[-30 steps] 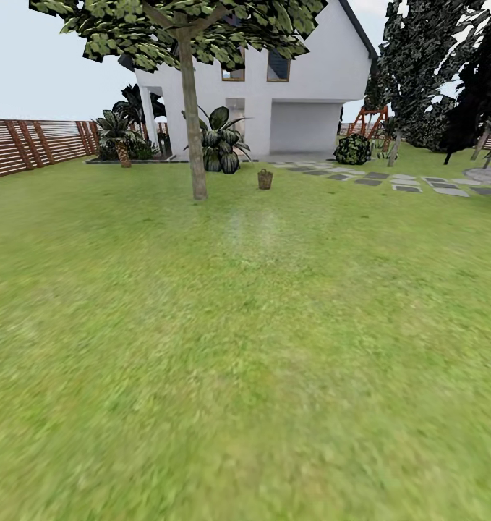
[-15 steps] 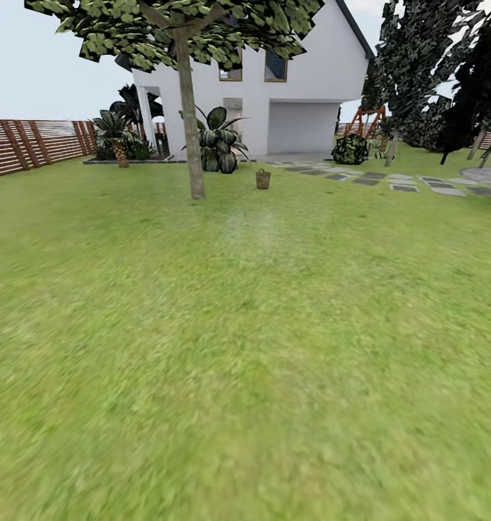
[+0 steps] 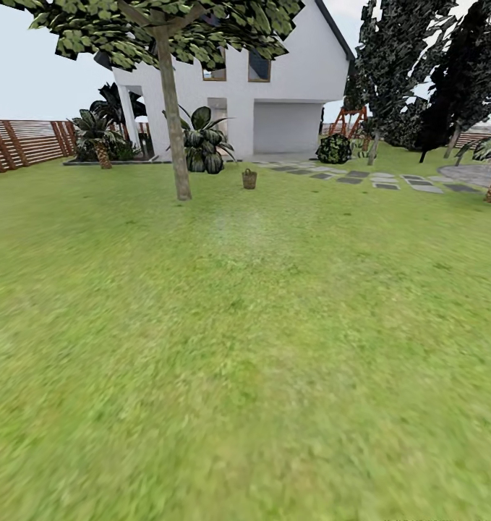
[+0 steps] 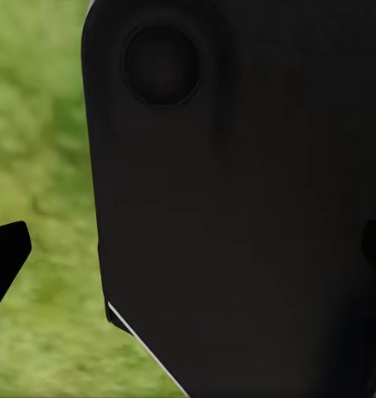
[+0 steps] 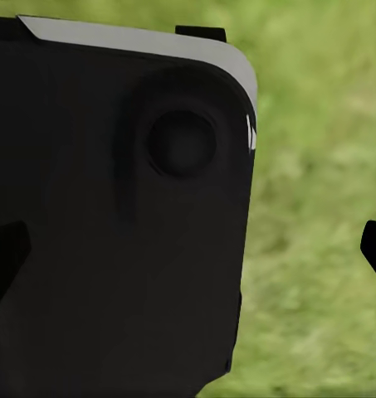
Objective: Take the three Easter eggs out of the wicker basket on the lawn in the garden, then place them on the lawn next to a single tree (choose any tree) so that all three eggs are next to the same tree and none are left in the basket.
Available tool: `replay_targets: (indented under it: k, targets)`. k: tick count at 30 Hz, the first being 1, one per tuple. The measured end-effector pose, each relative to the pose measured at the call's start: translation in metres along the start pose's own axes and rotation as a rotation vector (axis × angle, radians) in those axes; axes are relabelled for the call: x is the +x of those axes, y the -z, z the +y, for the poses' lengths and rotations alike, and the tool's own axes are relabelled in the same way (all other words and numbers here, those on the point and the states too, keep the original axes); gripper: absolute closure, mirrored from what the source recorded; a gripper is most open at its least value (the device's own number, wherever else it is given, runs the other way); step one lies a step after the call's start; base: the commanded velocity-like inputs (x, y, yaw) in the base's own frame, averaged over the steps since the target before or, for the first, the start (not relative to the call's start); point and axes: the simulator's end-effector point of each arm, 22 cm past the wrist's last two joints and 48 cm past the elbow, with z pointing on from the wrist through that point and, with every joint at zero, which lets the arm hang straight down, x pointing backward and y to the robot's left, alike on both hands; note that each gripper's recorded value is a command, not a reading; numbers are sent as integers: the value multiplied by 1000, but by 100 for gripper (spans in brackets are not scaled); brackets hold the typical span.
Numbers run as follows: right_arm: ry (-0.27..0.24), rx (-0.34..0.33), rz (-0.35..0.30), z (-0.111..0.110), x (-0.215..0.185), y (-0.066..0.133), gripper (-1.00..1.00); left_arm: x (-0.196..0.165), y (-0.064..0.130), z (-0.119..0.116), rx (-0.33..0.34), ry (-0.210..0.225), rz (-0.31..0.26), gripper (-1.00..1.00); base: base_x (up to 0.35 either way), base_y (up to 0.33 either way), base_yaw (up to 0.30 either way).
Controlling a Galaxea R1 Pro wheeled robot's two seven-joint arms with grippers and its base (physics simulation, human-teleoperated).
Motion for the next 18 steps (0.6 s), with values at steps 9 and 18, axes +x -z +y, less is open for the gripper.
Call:
replay_targets:
  k: [9, 18]
  targets:
    - [1, 0, 1, 0, 0, 0, -100, 0, 0, 0, 0, -1, 0, -100, 0, 0, -1]
    - [1, 0, 1, 0, 0, 0, -100, 0, 0, 0, 0, -1, 0, -100, 0, 0, -4]
